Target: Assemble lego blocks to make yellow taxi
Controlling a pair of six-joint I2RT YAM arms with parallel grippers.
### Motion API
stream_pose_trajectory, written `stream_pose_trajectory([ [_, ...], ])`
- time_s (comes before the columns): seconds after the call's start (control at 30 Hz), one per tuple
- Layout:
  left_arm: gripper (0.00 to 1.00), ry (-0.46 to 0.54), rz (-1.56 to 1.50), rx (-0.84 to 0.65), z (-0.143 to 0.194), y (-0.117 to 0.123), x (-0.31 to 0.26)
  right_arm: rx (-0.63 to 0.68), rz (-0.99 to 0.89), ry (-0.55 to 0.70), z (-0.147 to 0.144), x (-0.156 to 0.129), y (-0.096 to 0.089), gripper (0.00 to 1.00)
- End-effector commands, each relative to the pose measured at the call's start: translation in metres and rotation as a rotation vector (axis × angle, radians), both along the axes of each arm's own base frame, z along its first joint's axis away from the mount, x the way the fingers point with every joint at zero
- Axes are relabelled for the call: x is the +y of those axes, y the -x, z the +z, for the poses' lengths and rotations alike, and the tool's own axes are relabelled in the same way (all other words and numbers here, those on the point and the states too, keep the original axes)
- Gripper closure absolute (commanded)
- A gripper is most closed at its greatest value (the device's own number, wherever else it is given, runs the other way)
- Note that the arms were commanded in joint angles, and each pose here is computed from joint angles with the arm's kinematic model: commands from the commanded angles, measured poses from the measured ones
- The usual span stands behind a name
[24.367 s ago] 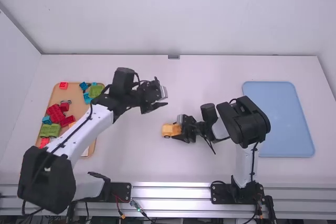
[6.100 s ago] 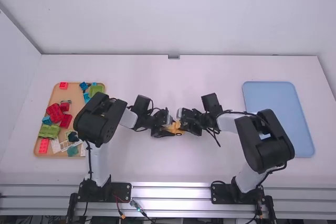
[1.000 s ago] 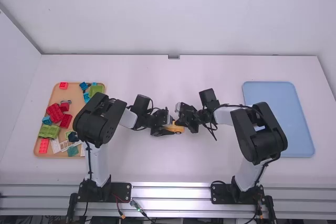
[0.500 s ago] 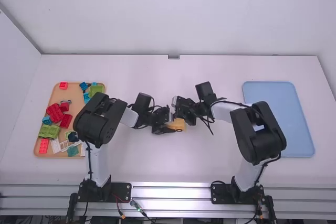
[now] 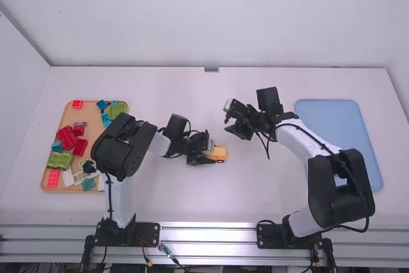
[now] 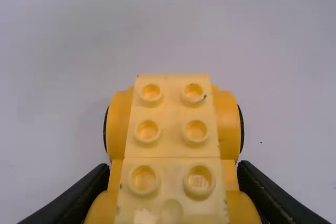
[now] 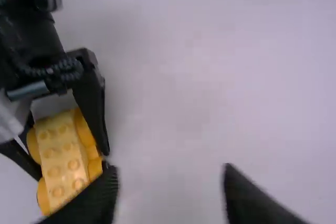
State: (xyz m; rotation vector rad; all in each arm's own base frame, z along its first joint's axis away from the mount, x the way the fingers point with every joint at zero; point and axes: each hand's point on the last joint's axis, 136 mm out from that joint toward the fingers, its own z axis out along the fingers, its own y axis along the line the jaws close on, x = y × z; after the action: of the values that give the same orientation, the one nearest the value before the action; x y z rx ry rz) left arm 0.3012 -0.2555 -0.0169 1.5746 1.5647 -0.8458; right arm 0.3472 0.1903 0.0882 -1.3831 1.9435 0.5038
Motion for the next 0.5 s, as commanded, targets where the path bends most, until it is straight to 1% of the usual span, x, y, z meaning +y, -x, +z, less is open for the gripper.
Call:
stream_pose_trajectory([
  [0.0, 0.55, -0.007, 0.0, 0.046, -0.009, 0.008, 0.001, -0.029, -0.063, 0.039, 0.013, -0.015, -0.007, 0.01],
  [0.07, 0.51, -0.007, -0.001, 0.045, -0.008, 0.006, 0.0, -0.012, -0.083, 0.052, 0.014, -0.023, -0.004, 0.01],
  [0.1, 0.51, -0.007, -0.001, 0.045, -0.008, 0.006, 0.0, -0.012, -0.083, 0.052, 0.014, -0.023, -0.004, 0.01],
  [0.17, 0.29, -0.004, 0.007, 0.048, -0.006, 0.003, 0.0, 0.008, -0.096, 0.056, 0.014, -0.029, -0.001, 0.0],
  [0.2, 0.12, -0.009, 0.027, 0.061, -0.006, -0.001, 0.0, 0.015, -0.1, 0.058, 0.014, -0.031, 0.0, 0.01],
  [0.27, 0.01, -0.031, 0.066, 0.075, -0.007, -0.008, 0.001, 0.023, -0.103, 0.06, 0.013, -0.032, 0.001, 0.01],
  [0.3, 0.01, -0.068, 0.114, 0.093, -0.009, -0.015, 0.005, 0.03, -0.101, 0.062, 0.012, -0.032, 0.002, 0.01],
  [0.4, 0.01, -0.147, 0.157, 0.12, -0.008, -0.021, 0.012, 0.04, -0.094, 0.065, 0.01, -0.03, 0.005, 0.01],
  [0.47, 0.01, -0.177, 0.16, 0.17, 0.005, -0.021, 0.014, 0.038, -0.083, 0.066, 0.009, -0.026, 0.006, 0.01],
])
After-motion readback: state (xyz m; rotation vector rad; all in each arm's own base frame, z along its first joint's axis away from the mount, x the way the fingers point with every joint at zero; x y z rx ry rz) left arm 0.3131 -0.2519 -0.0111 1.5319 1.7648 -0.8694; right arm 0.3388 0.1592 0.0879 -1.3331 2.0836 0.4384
